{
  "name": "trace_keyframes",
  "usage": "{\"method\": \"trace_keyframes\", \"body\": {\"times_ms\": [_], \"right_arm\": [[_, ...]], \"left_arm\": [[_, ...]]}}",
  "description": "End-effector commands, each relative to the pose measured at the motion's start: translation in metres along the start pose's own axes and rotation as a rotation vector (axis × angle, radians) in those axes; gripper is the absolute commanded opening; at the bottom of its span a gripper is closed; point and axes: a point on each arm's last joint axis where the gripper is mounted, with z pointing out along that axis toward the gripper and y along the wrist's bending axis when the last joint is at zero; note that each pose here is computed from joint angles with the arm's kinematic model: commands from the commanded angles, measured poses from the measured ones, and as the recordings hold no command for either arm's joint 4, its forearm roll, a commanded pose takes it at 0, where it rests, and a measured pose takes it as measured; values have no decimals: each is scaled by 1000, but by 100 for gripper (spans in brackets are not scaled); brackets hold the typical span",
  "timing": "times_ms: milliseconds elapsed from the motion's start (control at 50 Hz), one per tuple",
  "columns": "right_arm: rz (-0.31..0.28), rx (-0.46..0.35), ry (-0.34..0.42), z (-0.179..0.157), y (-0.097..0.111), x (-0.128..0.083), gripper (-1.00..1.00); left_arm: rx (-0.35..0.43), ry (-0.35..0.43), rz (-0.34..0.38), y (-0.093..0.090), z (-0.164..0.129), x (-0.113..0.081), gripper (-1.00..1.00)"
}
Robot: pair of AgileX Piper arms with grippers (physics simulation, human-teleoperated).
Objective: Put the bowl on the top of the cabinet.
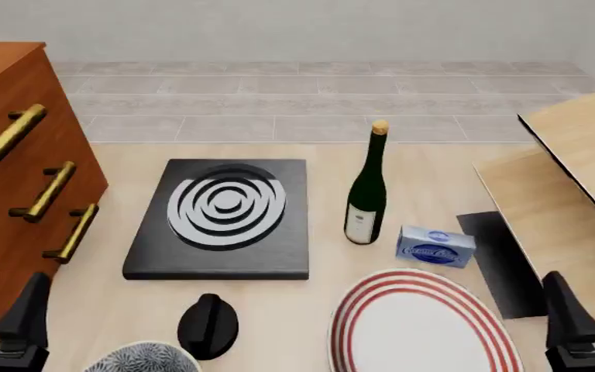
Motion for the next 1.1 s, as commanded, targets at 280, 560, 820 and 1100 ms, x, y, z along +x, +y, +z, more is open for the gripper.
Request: {"method": "trace_keyframes", "body": {"times_ms": [280, 560, 820, 1100], "right_arm": [[-5, 2, 8, 0, 0, -3, 100], [0, 1, 9, 0, 0, -9, 100], [7, 5, 9, 0, 0, -5, 100], [2, 3, 11, 1, 0, 1, 100]], "left_arm": [[13, 34, -14, -1, 6, 2, 100], [22, 33, 2, -1, 10, -4, 100], [108, -4, 16, -6, 9, -81, 100], [190, 12, 47, -9, 2, -142, 100]]}}
